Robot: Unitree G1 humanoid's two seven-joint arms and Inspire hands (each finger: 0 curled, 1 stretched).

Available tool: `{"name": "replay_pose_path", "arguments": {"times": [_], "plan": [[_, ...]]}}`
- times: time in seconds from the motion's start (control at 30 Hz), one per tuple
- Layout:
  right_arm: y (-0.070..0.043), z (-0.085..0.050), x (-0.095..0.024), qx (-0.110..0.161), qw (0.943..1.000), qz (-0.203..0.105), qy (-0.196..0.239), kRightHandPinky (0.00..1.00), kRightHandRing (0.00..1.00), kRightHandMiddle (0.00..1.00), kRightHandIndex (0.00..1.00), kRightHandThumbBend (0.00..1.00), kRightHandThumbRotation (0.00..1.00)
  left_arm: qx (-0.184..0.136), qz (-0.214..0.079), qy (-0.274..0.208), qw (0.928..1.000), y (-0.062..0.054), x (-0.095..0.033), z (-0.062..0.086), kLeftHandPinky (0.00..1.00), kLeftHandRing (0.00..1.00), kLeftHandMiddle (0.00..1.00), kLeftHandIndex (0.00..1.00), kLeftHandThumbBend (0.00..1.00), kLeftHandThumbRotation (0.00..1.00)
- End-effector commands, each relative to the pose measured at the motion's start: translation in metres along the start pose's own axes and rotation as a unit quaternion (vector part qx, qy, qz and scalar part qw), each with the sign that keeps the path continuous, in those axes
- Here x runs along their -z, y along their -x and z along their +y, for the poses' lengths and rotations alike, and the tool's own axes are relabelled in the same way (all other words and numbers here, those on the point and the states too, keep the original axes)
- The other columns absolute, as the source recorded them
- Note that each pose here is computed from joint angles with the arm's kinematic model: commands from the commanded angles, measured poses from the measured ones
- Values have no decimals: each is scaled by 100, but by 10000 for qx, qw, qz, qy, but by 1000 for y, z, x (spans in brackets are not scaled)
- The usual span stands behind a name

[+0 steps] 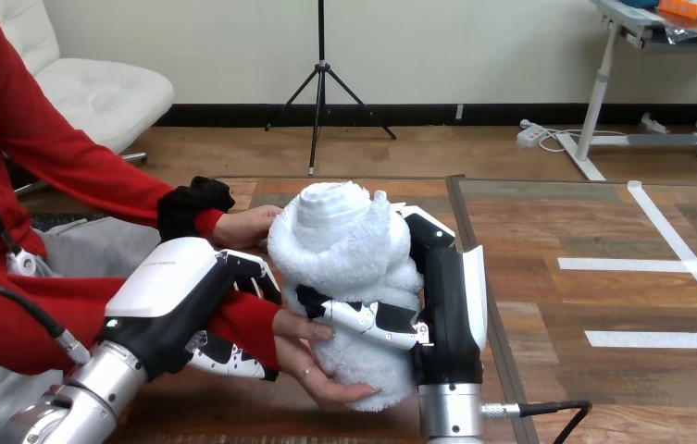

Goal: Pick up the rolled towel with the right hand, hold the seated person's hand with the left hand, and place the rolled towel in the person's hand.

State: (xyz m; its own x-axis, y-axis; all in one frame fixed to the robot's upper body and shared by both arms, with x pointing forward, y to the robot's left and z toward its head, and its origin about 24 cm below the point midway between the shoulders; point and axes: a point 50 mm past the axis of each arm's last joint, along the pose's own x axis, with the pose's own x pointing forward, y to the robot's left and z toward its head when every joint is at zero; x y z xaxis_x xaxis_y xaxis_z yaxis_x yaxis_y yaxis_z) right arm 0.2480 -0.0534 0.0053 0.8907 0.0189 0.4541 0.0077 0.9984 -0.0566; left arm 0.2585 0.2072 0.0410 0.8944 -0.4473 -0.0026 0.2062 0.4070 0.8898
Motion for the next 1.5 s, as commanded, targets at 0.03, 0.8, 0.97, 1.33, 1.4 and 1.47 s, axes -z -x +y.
{"name": "replay_pose_path", "arguments": {"times": [0.03,0.8,0.97,1.33,1.4,1.47], "plan": [[-20,60,-37,-295,9927,-558,-1025,14,19,25,25,58,0,-660,-845,-166,9941,-21,-32,31,36,39,44,49,82,0],[-22,61,-37,-361,9928,-532,-1011,15,20,26,25,59,0,-592,-832,-273,9944,-21,-32,33,40,42,46,51,83,0],[-22,61,-36,-375,9927,-488,-1034,15,21,27,26,59,0,-587,-822,-270,9945,-20,-32,33,41,42,46,51,83,1],[-22,61,-34,-474,9906,-268,-1258,17,23,30,29,62,0,-489,-687,-323,9959,-18,-27,34,45,45,50,54,81,3],[-21,61,-33,-481,9904,-205,-1282,18,25,34,33,65,0,-471,-654,-319,9962,-18,-27,34,46,47,52,56,80,5],[-22,61,-32,-490,9901,-184,-1300,19,26,35,35,66,0,-465,-647,-318,9963,-18,-27,34,47,47,52,57,80,5]]}}
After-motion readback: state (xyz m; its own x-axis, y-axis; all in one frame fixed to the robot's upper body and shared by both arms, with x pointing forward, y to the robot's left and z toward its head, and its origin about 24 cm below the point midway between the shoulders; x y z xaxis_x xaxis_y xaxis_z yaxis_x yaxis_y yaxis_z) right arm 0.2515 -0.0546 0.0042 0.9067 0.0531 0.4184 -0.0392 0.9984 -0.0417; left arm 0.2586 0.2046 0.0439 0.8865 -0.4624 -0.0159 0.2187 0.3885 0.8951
